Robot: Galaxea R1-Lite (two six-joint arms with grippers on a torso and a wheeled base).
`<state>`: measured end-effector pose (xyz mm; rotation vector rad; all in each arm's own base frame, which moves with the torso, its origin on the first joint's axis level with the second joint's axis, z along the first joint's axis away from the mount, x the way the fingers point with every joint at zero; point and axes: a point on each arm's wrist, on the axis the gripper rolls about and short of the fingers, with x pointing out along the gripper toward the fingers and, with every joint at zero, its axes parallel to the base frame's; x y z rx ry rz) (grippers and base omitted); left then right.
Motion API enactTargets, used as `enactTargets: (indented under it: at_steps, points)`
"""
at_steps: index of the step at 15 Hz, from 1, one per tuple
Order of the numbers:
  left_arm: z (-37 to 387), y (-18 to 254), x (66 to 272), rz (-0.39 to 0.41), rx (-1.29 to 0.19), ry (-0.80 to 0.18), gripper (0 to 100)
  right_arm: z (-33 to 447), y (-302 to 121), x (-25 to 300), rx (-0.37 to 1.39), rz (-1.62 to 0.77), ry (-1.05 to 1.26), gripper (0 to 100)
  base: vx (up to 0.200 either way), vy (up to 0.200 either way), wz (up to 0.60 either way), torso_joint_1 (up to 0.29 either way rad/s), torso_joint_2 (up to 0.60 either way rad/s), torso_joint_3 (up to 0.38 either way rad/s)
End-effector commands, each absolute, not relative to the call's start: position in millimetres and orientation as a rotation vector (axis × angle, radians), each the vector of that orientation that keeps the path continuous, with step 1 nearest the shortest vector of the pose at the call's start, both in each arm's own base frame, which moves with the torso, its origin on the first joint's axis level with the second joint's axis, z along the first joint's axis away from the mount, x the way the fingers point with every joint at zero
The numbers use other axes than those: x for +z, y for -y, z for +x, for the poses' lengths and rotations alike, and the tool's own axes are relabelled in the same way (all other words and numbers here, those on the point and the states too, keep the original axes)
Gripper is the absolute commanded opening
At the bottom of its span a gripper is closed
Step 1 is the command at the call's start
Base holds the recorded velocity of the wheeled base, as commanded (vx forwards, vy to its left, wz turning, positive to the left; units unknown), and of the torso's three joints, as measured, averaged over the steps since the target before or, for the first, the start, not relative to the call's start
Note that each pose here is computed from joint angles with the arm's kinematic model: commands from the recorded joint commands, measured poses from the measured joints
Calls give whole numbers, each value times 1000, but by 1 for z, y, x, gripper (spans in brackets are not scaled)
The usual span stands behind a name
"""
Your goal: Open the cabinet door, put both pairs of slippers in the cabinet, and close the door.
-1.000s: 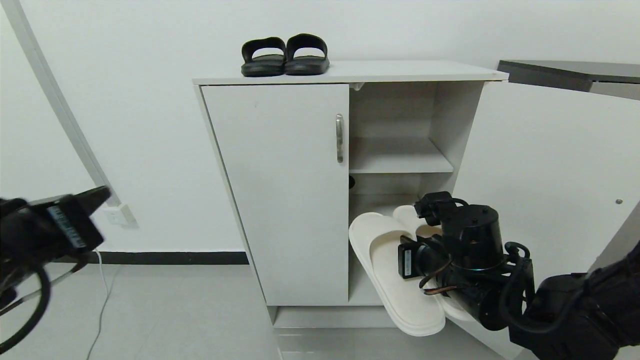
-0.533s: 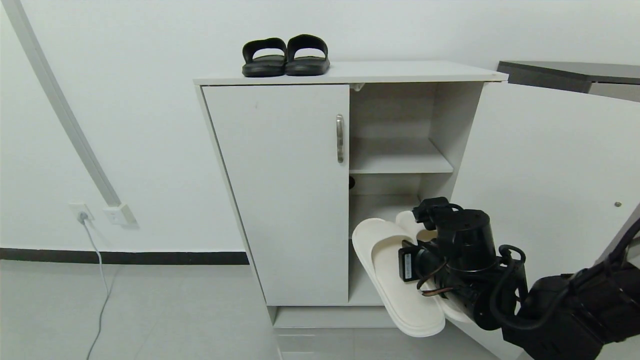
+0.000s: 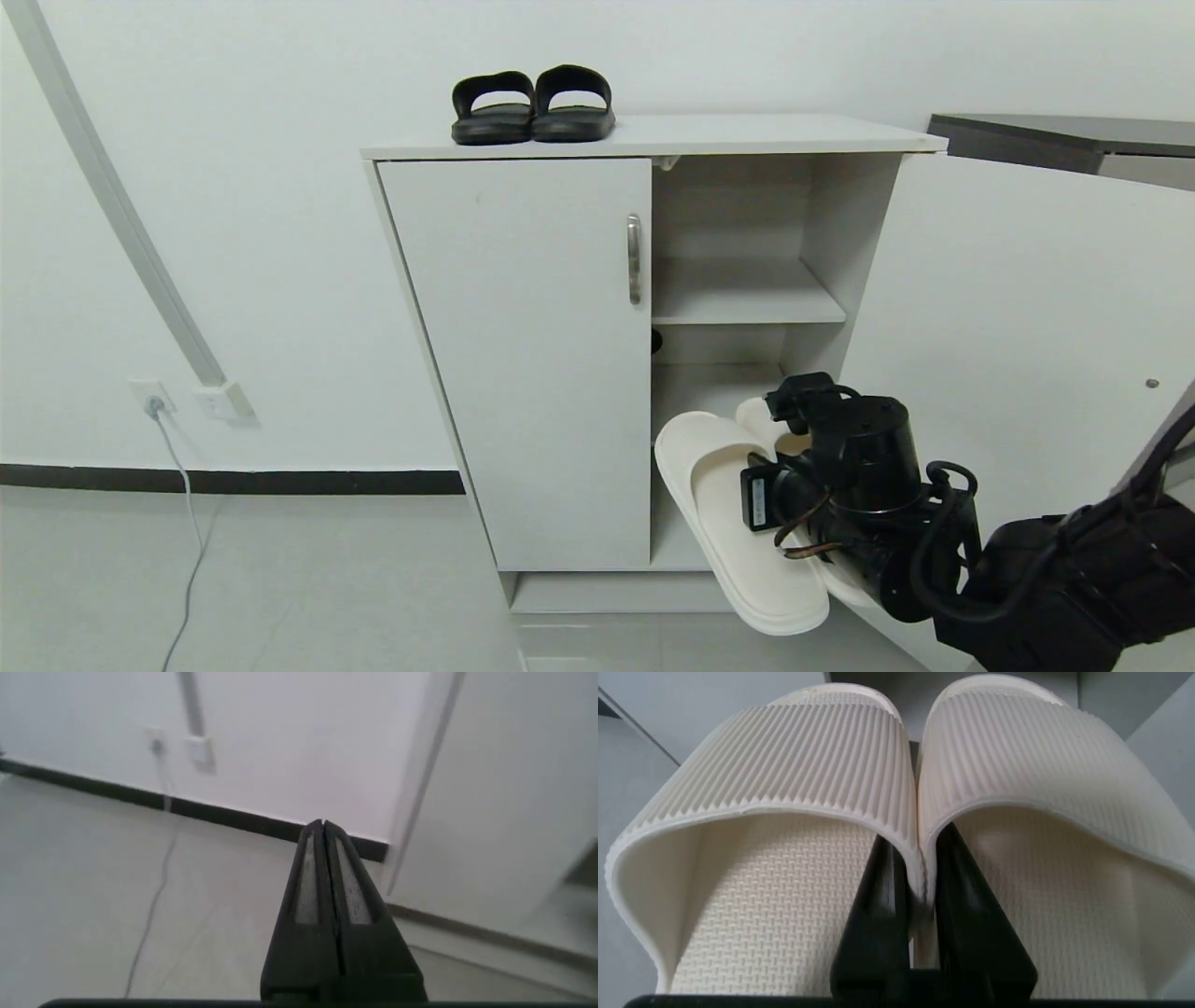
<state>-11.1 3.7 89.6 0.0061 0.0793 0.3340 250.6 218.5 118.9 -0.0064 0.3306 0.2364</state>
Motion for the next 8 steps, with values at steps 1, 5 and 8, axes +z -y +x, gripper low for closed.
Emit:
enactTargets:
  at_steps: [1,5,8]
  points:
    - [-16,-1,81,2,259,-48,0,250,-219,119,238,-6,-330,0,0,0,0,0,0,0]
    - [-16,2,77,6,124,-96,0,249,-219,118,240,-11,-333,0,0,0,0,0,0,0]
    - [-16,2,77,9,117,-94,0,250,-218,117,237,-9,-336,0,0,0,0,0,0,0]
